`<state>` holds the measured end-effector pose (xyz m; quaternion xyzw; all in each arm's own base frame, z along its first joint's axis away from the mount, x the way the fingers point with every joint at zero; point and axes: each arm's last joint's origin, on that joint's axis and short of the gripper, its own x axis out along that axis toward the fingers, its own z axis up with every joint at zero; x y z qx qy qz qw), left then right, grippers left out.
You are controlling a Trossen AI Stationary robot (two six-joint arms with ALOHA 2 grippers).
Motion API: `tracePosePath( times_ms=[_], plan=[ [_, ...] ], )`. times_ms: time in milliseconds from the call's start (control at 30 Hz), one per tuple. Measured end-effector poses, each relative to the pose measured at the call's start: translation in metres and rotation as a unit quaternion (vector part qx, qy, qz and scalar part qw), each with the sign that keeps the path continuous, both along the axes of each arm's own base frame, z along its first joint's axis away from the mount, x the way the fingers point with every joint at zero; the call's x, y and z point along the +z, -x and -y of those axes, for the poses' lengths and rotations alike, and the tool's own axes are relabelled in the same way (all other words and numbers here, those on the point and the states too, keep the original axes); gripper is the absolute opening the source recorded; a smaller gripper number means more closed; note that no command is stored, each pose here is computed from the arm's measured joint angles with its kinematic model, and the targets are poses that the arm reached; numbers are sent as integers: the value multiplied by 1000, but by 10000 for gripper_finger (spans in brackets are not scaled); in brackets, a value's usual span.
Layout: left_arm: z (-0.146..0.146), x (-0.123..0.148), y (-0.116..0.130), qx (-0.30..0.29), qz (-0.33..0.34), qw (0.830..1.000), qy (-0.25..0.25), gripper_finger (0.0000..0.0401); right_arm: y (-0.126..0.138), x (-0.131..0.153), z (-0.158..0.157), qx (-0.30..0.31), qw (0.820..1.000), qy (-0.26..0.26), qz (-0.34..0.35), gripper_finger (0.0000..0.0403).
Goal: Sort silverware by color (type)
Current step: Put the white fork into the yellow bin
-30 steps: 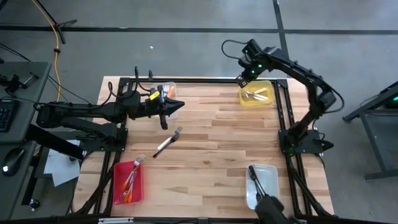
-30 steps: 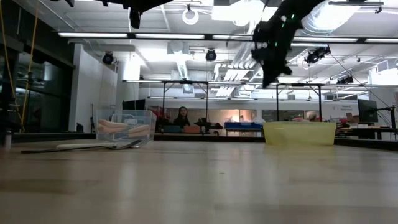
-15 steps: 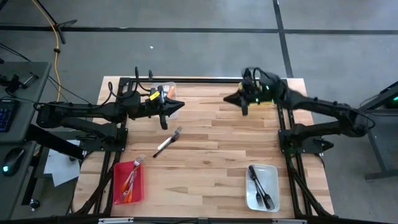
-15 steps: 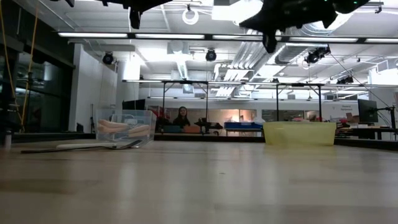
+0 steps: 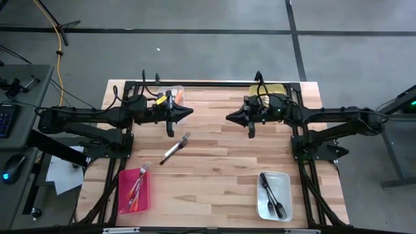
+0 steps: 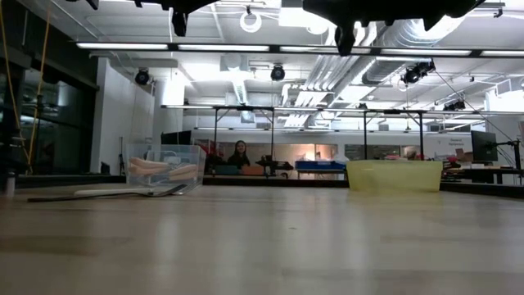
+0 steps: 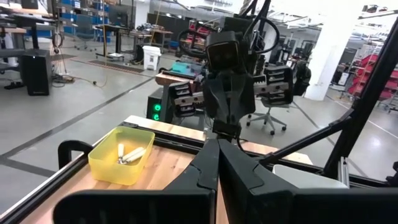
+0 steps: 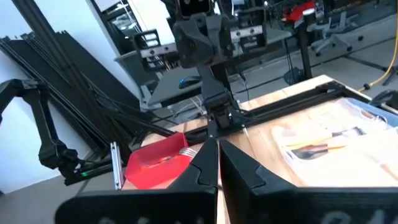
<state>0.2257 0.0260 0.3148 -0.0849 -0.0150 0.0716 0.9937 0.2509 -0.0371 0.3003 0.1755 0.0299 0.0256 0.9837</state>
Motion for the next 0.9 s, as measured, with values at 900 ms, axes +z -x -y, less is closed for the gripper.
tracePosePath(
  times_ms=[900],
  plan=[
    [1, 0, 0, -27, 2, 999, 18, 0, 0, -2, 3, -56, 998, -6, -9, 0]
  ],
)
